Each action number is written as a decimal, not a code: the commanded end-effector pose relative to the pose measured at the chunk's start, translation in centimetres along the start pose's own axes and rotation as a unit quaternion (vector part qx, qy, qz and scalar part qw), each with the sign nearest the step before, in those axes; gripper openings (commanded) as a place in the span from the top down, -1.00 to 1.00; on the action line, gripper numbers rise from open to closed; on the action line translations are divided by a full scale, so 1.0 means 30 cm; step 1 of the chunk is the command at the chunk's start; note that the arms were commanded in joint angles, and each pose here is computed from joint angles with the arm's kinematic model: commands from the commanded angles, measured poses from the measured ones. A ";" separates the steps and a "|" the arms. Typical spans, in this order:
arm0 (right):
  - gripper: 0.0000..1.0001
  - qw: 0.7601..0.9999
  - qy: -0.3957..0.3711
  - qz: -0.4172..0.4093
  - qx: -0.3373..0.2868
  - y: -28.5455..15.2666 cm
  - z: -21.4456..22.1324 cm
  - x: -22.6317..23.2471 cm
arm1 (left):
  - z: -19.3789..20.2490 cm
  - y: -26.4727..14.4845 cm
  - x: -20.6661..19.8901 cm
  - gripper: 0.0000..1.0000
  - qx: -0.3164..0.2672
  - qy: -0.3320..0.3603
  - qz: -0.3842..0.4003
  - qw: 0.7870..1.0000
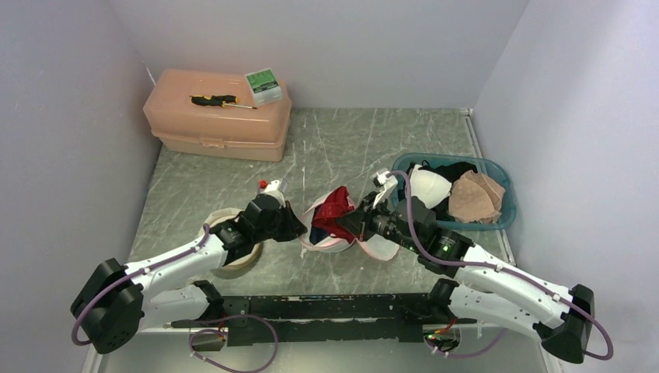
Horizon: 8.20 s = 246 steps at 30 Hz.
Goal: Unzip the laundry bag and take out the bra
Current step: Pick up the bra from the laundry bag, then place the bra in the bin, then pick up the bra from the laundry bag.
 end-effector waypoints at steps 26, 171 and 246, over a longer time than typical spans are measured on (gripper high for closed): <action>1.00 0.982 -0.051 -0.120 -0.140 -0.218 -0.280 0.189 | -0.066 -0.028 -0.054 0.81 -0.001 0.012 0.008 1.000; 1.00 0.970 -0.027 0.241 0.033 0.098 -0.006 -0.257 | -0.167 -0.013 -0.095 0.95 -0.034 0.100 0.016 0.994; -0.05 0.975 -0.141 0.093 0.145 0.223 0.291 -0.075 | 0.168 -0.035 0.054 0.62 0.081 -0.096 0.000 0.992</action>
Point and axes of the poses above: each gripper's point midway between its finger pads, its own y axis out along the fingers, its own x axis along the line the jaws close on, z = x × y, the point moved 7 cm from there along -y, back along the fingers, and after that the axes turned 10 degrees about y, right-handed, at the moved point
